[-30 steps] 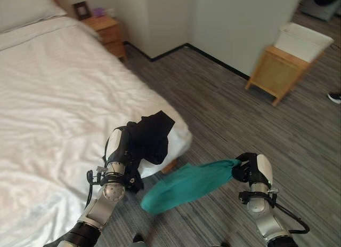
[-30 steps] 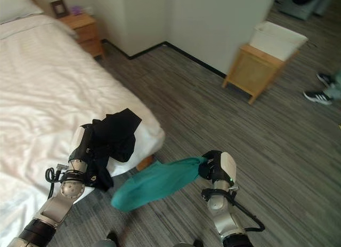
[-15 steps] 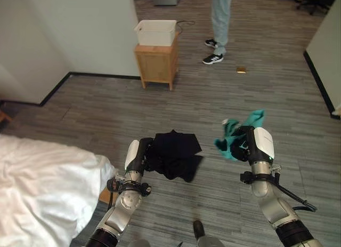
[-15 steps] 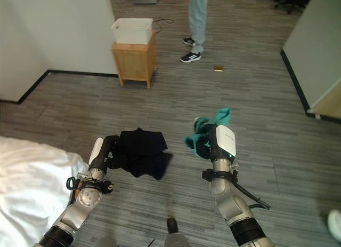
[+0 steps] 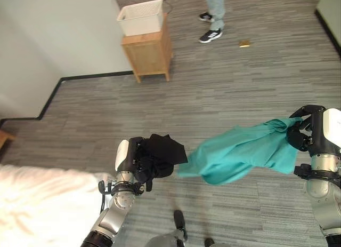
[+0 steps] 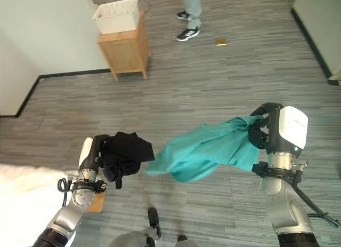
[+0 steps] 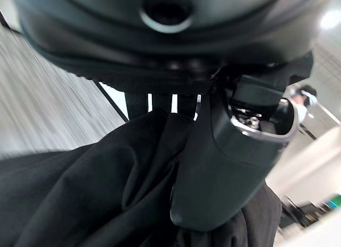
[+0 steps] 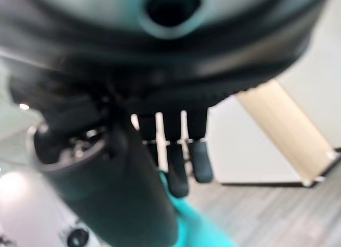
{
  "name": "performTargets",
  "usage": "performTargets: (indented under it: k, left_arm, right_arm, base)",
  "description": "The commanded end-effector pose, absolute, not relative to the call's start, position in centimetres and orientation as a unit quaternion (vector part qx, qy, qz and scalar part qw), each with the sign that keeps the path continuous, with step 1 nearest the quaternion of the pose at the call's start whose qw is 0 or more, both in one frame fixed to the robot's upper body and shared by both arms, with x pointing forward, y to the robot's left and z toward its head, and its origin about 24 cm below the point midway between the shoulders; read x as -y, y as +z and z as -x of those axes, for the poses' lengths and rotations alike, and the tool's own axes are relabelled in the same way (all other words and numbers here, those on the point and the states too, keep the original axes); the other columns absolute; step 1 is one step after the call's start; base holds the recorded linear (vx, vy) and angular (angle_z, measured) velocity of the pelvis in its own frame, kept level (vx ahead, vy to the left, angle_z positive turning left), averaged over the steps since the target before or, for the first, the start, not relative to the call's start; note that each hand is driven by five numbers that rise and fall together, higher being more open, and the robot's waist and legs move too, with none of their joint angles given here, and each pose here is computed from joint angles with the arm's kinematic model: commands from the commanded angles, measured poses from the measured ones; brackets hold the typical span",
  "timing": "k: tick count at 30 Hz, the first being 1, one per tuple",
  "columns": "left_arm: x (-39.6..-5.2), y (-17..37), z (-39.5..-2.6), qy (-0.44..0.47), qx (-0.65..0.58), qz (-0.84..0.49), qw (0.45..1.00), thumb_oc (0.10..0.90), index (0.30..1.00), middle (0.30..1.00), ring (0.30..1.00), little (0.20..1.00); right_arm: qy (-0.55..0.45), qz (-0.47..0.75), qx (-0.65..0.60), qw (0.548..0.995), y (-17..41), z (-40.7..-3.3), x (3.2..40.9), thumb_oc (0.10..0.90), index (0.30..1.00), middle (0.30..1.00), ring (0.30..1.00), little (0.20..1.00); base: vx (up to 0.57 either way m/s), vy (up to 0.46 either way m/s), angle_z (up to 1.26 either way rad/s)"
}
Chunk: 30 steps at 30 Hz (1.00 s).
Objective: Pick up bed clothes into laundry basket.
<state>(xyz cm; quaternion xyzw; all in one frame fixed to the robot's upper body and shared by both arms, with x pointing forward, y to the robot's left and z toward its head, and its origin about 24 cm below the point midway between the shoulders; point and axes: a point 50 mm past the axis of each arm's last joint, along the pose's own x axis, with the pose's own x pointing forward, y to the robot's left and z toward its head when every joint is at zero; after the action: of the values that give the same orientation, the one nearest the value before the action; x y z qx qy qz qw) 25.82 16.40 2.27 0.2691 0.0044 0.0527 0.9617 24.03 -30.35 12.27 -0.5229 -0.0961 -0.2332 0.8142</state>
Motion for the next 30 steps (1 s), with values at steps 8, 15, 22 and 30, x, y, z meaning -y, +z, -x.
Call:
performTargets:
  k: [8,15,22,30]
  left_arm:
    - [-13.4,10.0,-29.6,0.030,0.188,-0.265,0.945,0.400,0.300,0.300,0.300,0.300]
    - [-15.0,9.6,-30.2,0.051,0.173,-0.307,0.934,0.400,0.300,0.300,0.300,0.300]
    - [-15.5,7.7,-29.1,0.061,0.138,-0.304,0.941,0.400,0.300,0.300,0.300,0.300]
    - [-16.7,7.1,-28.2,0.085,0.122,-0.297,0.943,0.400,0.300,0.300,0.300,0.300]
  right_arm:
    - [-0.276,0.487,0.284,0.779,18.3,-23.3,27.5,0.400,0.300,0.300,0.300,0.300]
    - [-0.261,0.516,0.279,0.767,18.1,-23.1,27.4,0.400,0.300,0.300,0.300,0.300]
    - [-0.247,0.530,0.257,0.769,17.5,-23.0,27.9,0.400,0.300,0.300,0.300,0.300]
    - [-0.205,0.543,0.267,0.769,18.5,-24.8,27.2,0.400,0.300,0.300,0.300,0.300]
  base:
    - [0.47,-0.197,0.52]
    - [0.48,-0.312,0.82]
    - [0.41,-0.372,0.54]
    - [0.45,-0.064,-0.78]
